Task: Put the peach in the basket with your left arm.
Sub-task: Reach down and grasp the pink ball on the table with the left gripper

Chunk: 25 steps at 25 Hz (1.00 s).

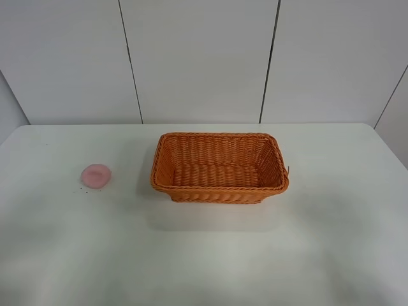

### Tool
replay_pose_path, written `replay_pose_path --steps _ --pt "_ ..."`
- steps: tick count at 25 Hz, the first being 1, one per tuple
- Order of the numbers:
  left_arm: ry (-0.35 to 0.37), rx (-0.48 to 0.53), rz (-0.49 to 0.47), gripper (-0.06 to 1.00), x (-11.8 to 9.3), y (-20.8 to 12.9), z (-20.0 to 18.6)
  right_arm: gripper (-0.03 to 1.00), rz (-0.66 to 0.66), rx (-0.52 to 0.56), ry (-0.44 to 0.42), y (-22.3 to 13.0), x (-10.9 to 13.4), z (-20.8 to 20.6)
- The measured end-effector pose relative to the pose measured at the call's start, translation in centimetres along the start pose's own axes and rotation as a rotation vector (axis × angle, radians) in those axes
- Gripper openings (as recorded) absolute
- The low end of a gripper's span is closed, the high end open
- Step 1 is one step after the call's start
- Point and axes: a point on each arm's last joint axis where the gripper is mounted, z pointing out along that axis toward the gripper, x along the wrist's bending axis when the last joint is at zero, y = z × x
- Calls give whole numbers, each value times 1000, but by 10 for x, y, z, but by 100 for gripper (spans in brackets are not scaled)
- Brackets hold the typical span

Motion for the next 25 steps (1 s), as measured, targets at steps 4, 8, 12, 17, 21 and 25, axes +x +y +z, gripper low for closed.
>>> replay_pose_path --steps 4,8,12,17,21,25 --pt "0 0 0 82 0 0 0 69 0 0 0 0 0 0" --pt "0 0 0 82 0 0 0 69 0 0 0 0 0 0" --pt "0 0 0 82 0 0 0 69 0 0 0 0 0 0" --pt "1 -32 1 82 0 14 -8 69 0 0 0 0 0 0" --pt "-1 57 -8 82 1 47 -2 69 0 0 0 0 0 0" --pt "-4 188 -21 82 4 88 21 69 0 0 0 0 0 0"
